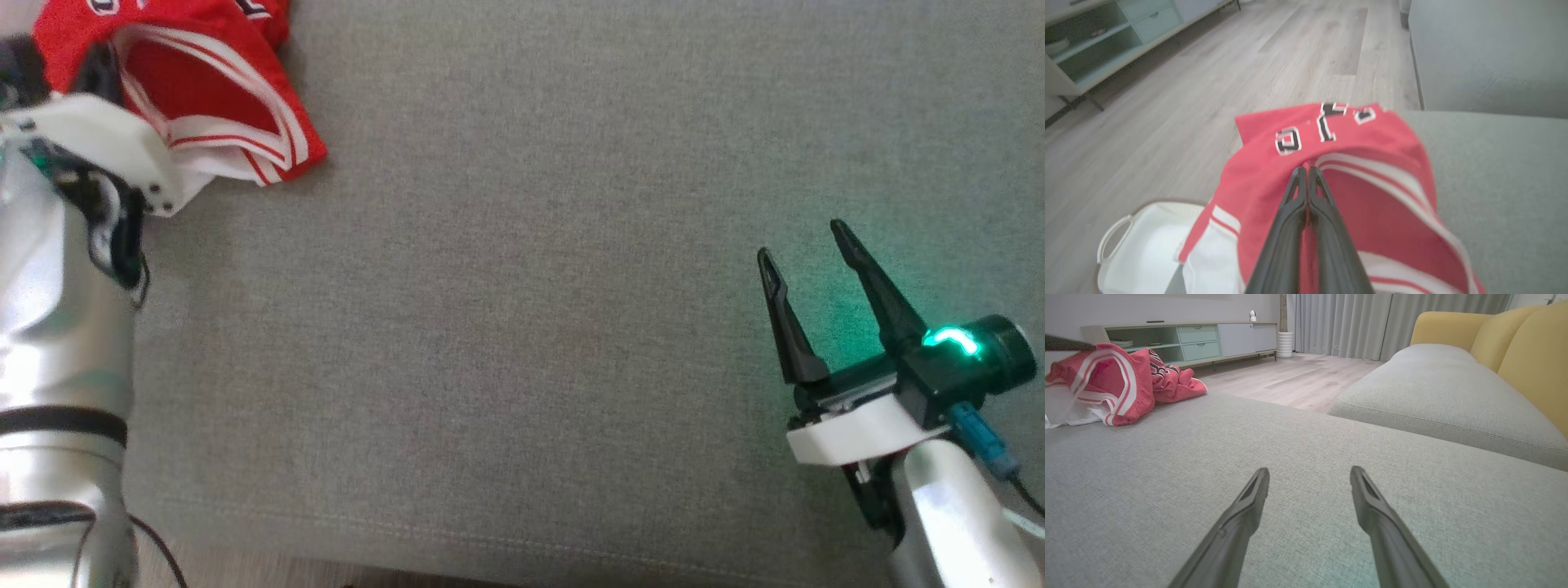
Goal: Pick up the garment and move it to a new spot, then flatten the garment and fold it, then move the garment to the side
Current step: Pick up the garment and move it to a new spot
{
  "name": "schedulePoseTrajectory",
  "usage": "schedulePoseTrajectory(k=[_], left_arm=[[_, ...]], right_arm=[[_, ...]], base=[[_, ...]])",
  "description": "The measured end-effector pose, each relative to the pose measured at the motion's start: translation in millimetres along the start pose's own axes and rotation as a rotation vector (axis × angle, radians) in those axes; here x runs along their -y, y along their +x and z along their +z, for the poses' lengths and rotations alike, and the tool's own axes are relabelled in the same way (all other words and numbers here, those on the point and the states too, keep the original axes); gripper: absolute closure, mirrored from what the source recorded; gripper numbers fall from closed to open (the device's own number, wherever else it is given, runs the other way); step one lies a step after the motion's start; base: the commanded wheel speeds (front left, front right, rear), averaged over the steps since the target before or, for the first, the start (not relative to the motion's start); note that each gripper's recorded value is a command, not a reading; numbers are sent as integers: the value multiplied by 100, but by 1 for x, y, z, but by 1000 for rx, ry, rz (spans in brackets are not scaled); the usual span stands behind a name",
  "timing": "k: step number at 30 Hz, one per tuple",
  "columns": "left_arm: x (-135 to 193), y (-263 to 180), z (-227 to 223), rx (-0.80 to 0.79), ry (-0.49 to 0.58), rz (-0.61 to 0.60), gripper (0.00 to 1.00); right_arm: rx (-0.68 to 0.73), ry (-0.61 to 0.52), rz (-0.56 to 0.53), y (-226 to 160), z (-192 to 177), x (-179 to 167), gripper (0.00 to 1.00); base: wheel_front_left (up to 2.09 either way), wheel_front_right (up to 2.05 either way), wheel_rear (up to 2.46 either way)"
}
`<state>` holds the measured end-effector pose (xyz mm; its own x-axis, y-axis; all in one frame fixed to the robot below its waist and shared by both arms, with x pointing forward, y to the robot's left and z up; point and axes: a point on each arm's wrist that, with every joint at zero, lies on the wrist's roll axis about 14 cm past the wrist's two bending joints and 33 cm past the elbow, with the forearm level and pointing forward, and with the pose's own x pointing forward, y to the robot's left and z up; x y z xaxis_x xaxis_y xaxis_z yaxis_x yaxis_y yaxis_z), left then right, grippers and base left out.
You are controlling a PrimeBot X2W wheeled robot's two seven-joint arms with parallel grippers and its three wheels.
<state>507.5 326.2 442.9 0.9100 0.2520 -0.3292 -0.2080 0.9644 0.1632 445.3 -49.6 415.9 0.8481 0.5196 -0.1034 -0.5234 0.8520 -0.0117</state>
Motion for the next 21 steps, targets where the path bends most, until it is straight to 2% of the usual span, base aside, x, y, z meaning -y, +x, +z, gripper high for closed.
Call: schedulePoseTrajectory(k=[4,9,10,11,16,21], left_arm=[[0,-6,63,171,49,-30,100],[23,-29,146,369,88,-115,100],[37,-43,176,429,90,-163,100],[37,-43,176,429,90,-163,100],[91,-92,250,589,83,-331,100],[143,-153,290,694,67,-523,100]], right_arm=[[23,16,-8,-6,12,-7,0],[73,35,-19,-13,35,-18,0],[97,39,-29,-16,45,-20,0],[97,39,-29,-16,45,-20,0],[139,42,-75,-31,63,-15,0],[143,54,-142,-53,66,-4,0]], base=[[0,0,0],[0,0,0],[0,0,0],[0,0,0],[0,0,0],[0,0,0]])
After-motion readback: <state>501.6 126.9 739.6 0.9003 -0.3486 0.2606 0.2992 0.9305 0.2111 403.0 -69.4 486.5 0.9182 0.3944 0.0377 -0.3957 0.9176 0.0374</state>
